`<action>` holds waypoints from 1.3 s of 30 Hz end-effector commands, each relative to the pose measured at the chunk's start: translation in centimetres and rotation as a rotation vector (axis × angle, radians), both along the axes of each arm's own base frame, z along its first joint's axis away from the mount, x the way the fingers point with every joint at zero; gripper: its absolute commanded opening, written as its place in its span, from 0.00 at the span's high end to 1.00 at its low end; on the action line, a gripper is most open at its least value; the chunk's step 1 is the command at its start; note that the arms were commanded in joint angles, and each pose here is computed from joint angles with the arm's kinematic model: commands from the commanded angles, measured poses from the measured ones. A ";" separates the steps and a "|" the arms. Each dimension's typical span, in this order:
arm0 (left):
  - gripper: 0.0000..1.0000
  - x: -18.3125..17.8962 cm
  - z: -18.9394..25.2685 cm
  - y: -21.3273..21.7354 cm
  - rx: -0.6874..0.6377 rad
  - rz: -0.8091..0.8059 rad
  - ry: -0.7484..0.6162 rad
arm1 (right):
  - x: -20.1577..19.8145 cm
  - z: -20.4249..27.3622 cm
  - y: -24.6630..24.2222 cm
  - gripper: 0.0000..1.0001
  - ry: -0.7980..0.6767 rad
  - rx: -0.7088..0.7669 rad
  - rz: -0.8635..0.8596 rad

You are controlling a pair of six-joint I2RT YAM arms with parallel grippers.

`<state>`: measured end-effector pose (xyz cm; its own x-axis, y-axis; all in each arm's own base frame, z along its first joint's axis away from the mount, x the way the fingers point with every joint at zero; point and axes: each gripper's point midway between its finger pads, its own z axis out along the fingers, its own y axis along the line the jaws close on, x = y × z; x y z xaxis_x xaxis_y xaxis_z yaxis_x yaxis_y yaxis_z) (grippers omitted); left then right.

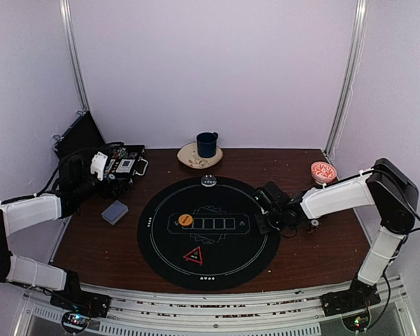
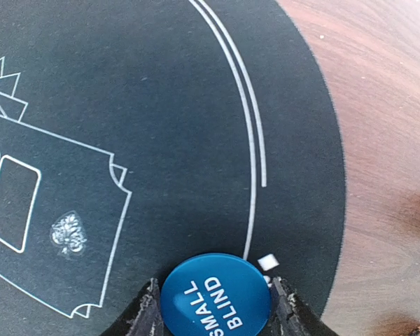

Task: Distribute texas hold em gaming equipment
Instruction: Place the small blind button on the poker table mat.

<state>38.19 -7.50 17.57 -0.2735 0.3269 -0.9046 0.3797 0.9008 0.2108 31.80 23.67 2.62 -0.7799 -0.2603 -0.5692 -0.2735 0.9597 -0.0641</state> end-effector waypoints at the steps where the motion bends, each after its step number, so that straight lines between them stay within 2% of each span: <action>1: 0.02 0.5 1.9 0.1 -0.016 0.005 -0.061 | 0.6 0.8 -1.7 0.53 -0.042 -0.018 -0.061; 19: 0.02 0.4 2.0 0.1 -0.016 0.003 -0.062 | 0.8 0.1 -3.1 0.52 -0.022 -0.022 -0.085; 25: 0.02 0.4 2.0 0.1 -0.017 0.001 -0.063 | 0.9 -0.2 -3.6 0.48 -0.020 -0.044 -0.098; 33: 0.02 0.4 1.9 0.1 -0.016 0.000 -0.061 | 1.0 0.2 -3.1 0.26 -0.029 -0.049 -0.072; 38: 0.02 0.5 2.0 0.2 -0.015 0.005 -0.061 | 0.9 4.6 -0.3 0.02 -0.155 -0.024 0.016; 39: 0.02 0.5 2.1 0.2 -0.014 0.008 -0.063 | 0.7 5.6 0.6 0.00 -0.183 -0.017 0.046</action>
